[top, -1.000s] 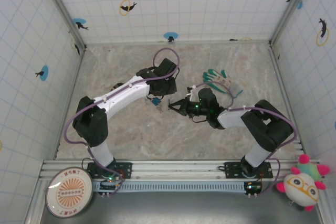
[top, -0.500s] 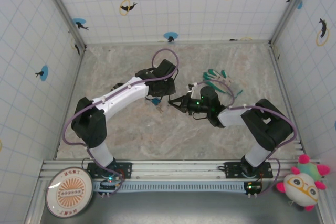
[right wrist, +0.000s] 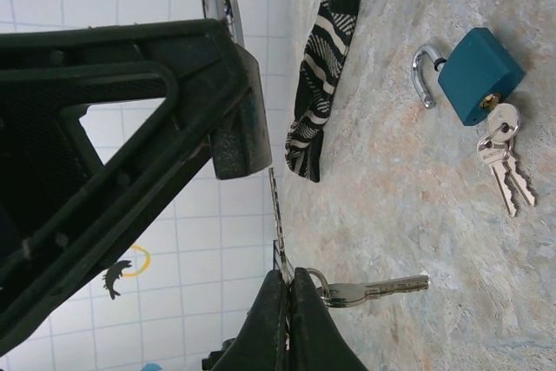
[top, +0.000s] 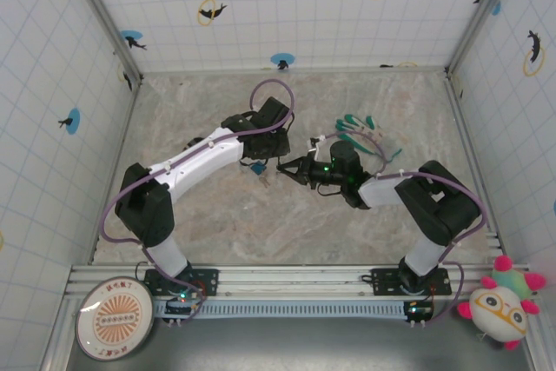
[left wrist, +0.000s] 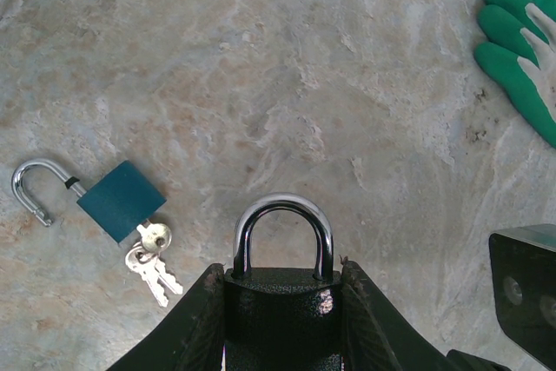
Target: Unlock with the key
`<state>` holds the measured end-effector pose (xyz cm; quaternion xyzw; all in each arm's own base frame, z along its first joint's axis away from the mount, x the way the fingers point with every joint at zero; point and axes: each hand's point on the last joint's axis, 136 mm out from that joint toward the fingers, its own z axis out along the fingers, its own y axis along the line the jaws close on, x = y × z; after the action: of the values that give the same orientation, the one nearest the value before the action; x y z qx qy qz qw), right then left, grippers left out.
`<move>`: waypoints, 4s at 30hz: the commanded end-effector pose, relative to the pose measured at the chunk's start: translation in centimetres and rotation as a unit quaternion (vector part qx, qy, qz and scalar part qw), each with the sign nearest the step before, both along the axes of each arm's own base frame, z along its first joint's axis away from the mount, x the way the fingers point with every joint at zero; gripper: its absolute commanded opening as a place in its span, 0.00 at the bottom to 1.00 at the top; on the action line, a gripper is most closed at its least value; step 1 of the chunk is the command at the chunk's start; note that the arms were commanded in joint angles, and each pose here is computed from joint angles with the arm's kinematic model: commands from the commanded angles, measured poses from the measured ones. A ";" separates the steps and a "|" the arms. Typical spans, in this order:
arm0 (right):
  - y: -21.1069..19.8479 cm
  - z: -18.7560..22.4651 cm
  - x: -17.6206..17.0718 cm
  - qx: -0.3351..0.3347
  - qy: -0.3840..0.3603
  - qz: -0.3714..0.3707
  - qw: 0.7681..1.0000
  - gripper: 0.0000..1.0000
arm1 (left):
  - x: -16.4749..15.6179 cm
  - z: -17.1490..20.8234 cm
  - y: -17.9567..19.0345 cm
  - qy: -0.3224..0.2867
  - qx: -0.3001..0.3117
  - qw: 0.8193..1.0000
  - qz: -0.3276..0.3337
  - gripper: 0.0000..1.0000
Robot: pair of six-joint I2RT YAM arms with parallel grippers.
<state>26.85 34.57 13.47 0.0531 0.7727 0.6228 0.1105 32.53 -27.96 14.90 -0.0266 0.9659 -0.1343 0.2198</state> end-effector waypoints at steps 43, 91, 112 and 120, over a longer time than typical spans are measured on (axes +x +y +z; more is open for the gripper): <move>-2.0 1.2 4.2 -0.017 -0.041 -0.076 0.996 0.00 | -1.5 -0.3 -0.3 0.005 0.004 1.000 -0.028 0.00; -5.2 4.0 7.4 -0.047 -0.128 -0.198 0.971 0.00 | -3.6 0.4 -2.2 0.031 -0.106 0.993 -0.030 0.00; -5.5 6.7 6.0 0.071 -0.114 -0.190 0.973 0.00 | -3.3 5.5 -0.7 -0.051 -0.241 0.969 0.006 0.00; -5.1 5.8 5.2 0.043 -0.119 -0.168 0.978 0.00 | -3.0 4.6 0.3 -0.037 -0.212 0.976 0.026 0.00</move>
<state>28.82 32.31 19.82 0.0526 0.7052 0.6648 0.2408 31.20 -28.66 21.25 -0.0926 0.8799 -0.3620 0.2935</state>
